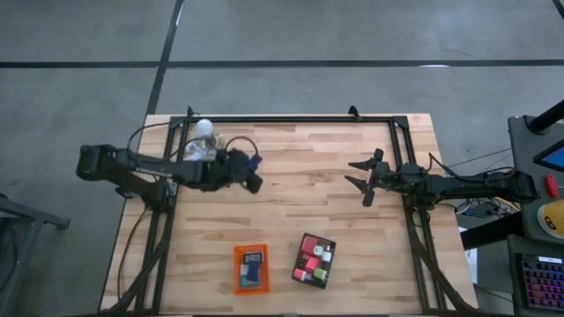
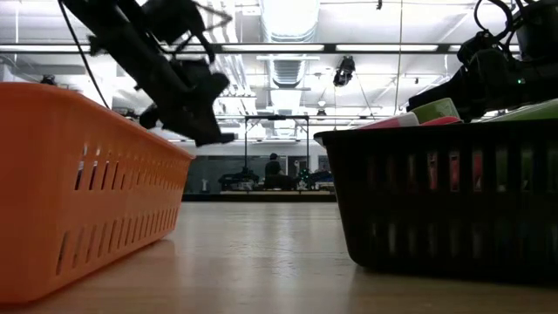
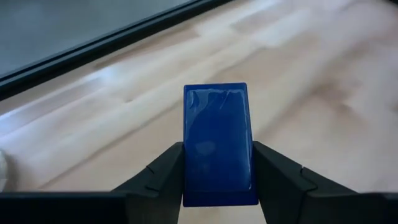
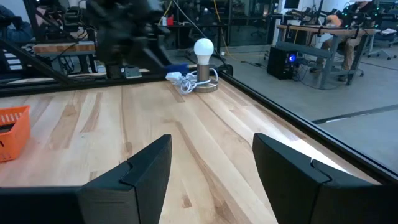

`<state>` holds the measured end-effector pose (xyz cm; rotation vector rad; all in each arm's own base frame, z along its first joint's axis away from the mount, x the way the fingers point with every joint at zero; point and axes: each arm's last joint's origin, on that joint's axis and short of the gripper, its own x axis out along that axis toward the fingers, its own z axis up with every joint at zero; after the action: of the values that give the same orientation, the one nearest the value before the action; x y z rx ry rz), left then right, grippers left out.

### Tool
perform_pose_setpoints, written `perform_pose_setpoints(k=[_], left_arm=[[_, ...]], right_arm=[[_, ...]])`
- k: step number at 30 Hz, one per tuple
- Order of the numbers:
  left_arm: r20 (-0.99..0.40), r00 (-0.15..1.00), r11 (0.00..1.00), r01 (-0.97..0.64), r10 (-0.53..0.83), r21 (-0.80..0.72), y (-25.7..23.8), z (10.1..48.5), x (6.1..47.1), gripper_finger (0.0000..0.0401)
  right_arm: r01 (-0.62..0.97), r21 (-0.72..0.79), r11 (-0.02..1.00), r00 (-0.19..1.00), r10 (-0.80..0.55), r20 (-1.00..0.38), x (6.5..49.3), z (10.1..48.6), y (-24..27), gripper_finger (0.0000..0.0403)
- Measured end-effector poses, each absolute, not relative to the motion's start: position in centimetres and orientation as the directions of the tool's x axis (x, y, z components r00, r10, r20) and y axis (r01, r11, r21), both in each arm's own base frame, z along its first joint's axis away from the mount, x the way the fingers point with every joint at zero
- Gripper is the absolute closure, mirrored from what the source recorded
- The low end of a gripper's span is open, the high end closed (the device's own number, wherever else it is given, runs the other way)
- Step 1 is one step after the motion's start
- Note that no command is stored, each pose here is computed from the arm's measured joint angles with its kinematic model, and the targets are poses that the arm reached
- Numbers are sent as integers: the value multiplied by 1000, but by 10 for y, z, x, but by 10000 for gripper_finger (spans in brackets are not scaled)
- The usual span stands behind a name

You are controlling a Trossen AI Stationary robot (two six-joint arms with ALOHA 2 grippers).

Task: Pick & Place Office items
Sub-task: Put the dark blue timer into the orange bin

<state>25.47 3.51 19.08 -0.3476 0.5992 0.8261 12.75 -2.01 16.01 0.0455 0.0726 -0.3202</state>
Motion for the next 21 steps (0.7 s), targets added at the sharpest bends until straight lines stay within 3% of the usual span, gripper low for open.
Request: perform_pose_setpoints(k=[12,21], left_arm=[[-559,704,819,-569,439,-73,-44,204,249,236],[-554,767,855,-489,325,-176,-85,200,242,235]], right_arm=[[316,33,948,947,-313,-78,128,160,-20,184],[316,33,948,947,-313,-78,128,160,-20,184]])
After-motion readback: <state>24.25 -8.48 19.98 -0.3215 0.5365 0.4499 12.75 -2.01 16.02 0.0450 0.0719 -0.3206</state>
